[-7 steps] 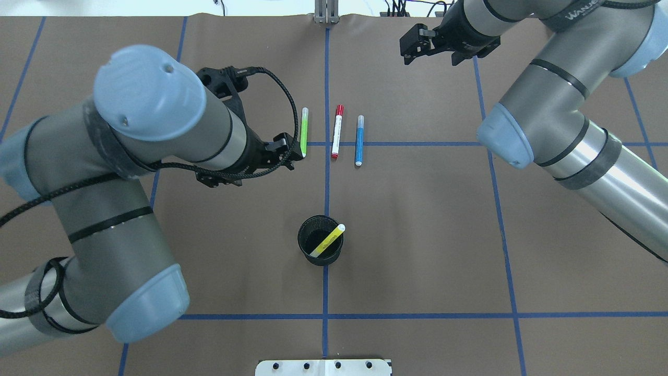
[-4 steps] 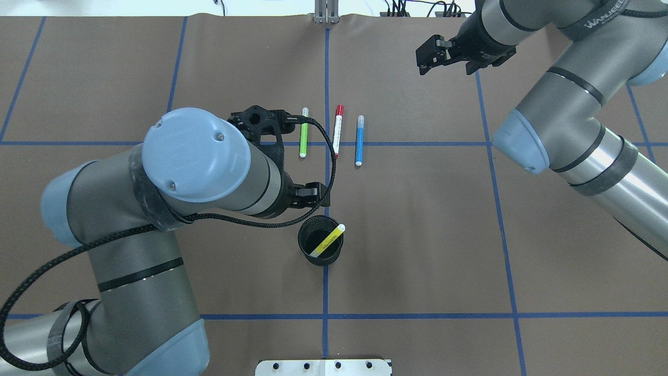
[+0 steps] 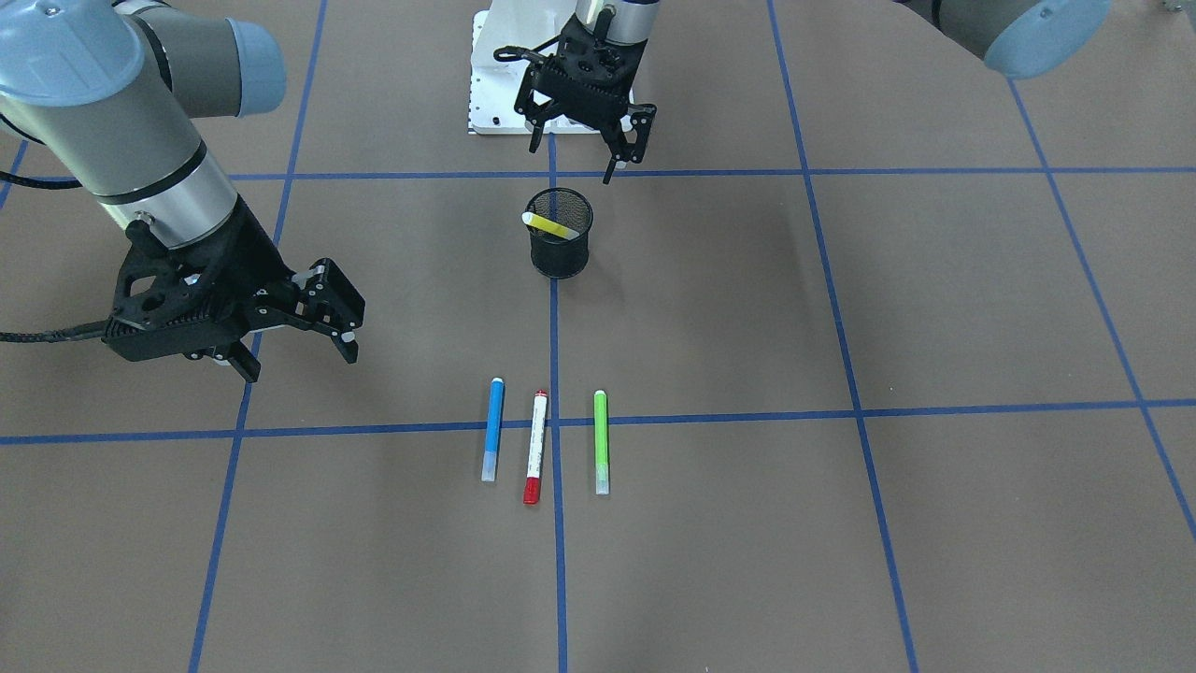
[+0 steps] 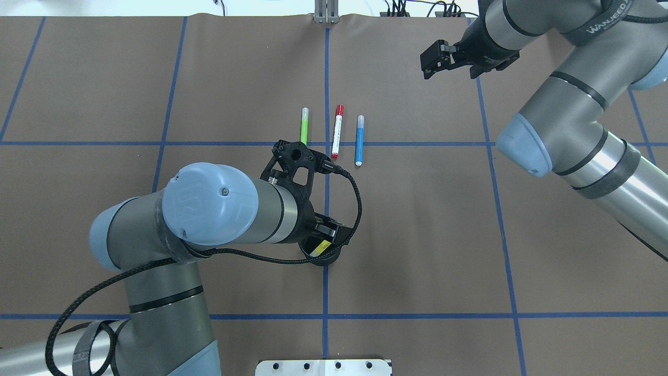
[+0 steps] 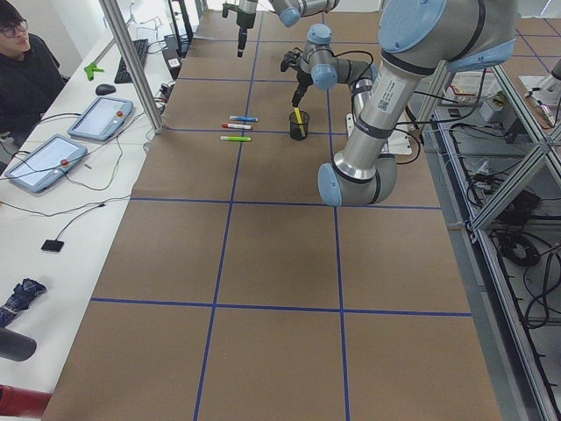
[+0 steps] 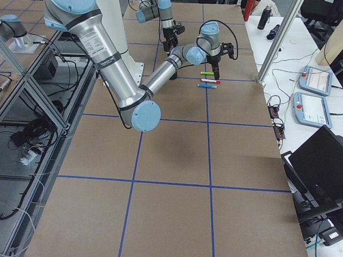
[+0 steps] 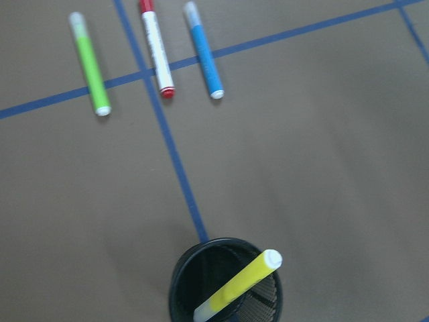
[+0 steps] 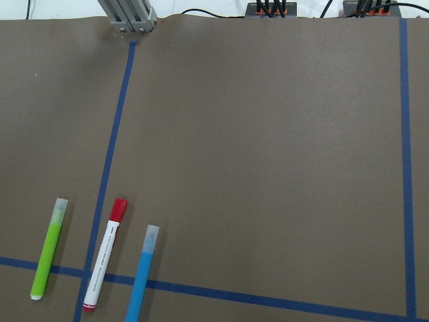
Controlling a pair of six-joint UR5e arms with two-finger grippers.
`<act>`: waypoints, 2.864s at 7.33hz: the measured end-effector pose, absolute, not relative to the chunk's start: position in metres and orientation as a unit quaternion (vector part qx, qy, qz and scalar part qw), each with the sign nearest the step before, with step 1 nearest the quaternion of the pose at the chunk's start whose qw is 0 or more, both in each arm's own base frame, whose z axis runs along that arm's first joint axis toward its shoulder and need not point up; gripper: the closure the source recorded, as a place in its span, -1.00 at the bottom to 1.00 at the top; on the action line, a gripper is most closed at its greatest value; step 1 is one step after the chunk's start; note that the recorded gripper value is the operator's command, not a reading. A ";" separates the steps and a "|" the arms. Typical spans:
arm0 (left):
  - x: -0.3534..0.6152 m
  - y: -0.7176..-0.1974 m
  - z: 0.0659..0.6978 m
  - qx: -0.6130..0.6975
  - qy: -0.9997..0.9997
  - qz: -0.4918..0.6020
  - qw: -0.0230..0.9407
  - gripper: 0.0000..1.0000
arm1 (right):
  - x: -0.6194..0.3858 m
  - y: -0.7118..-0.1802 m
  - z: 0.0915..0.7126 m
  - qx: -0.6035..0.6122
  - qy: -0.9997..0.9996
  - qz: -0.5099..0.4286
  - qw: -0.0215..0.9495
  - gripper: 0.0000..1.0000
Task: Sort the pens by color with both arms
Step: 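Move the left gripper over the pen cup, then lower the left gripper into the cup and grasp the yellow marker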
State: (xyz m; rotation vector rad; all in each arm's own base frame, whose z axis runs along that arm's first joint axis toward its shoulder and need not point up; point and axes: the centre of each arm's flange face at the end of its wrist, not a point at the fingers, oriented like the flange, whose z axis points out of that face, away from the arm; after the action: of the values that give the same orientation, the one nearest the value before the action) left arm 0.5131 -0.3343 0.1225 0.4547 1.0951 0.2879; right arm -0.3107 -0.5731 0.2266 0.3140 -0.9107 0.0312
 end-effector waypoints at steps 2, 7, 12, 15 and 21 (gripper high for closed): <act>0.523 -0.336 0.130 0.236 0.521 0.135 0.809 -1.00 | -0.312 -0.574 0.231 0.148 -0.436 0.015 0.888 -1.00; 0.540 -0.334 0.127 0.277 0.491 0.187 0.805 -1.00 | -0.317 -0.574 0.234 0.147 -0.432 0.012 0.890 -1.00; 0.560 -0.339 0.133 0.270 0.480 0.192 0.812 -0.46 | -0.317 -0.574 0.234 0.145 -0.433 0.011 0.889 -1.00; 0.570 -0.339 0.132 0.266 0.479 0.194 0.814 -0.38 | -0.318 -0.574 0.236 0.147 -0.431 0.007 0.890 -1.00; 0.587 -0.330 0.139 0.253 0.474 0.199 0.819 0.00 | -0.318 -0.574 0.239 0.145 -0.430 0.006 0.891 -1.00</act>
State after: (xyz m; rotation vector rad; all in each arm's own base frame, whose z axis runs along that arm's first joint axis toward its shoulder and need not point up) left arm 0.5872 -0.3300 0.1390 0.5397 1.0107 0.4243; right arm -0.3177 -0.5738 0.2391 0.3020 -0.8922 0.0126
